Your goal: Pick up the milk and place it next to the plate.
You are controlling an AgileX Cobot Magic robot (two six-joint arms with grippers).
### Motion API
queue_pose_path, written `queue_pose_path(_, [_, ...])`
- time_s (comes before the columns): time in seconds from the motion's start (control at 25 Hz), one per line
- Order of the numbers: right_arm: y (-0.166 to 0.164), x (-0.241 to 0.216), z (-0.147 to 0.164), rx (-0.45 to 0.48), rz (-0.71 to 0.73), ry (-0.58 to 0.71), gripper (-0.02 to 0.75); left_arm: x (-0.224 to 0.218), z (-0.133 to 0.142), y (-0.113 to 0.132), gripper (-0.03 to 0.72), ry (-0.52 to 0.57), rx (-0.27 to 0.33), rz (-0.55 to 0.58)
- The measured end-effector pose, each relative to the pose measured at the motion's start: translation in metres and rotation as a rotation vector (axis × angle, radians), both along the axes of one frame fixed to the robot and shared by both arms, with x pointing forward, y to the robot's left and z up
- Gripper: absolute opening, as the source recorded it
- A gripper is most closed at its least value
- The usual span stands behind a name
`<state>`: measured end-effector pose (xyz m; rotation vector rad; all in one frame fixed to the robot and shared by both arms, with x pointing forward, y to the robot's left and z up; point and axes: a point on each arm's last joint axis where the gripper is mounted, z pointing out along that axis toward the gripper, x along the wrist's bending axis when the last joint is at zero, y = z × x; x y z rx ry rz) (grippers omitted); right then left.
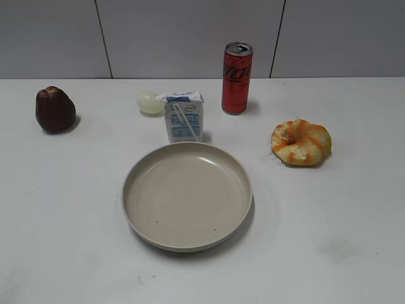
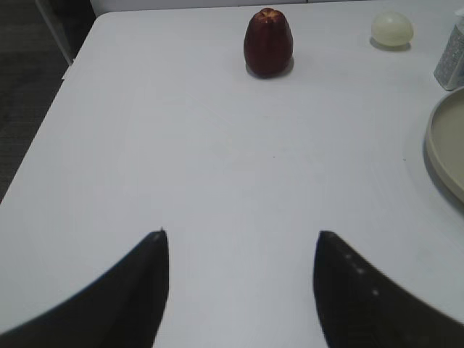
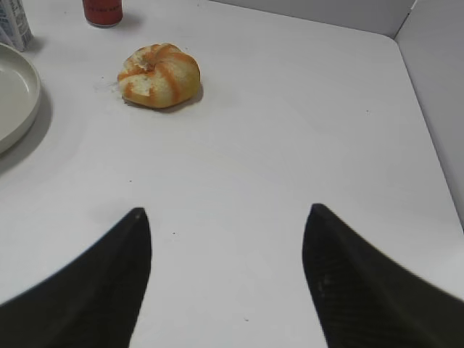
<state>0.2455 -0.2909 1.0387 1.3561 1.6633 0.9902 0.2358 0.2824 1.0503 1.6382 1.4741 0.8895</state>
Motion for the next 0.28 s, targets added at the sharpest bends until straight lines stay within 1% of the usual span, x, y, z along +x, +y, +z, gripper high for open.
queue_pose_path(0.28, [0.0000,0.0000,0.0000,0.000,0.000,0.000,0.497,0.0000,0.0000,-0.0001,0.468,0.000,-0.001,0.001])
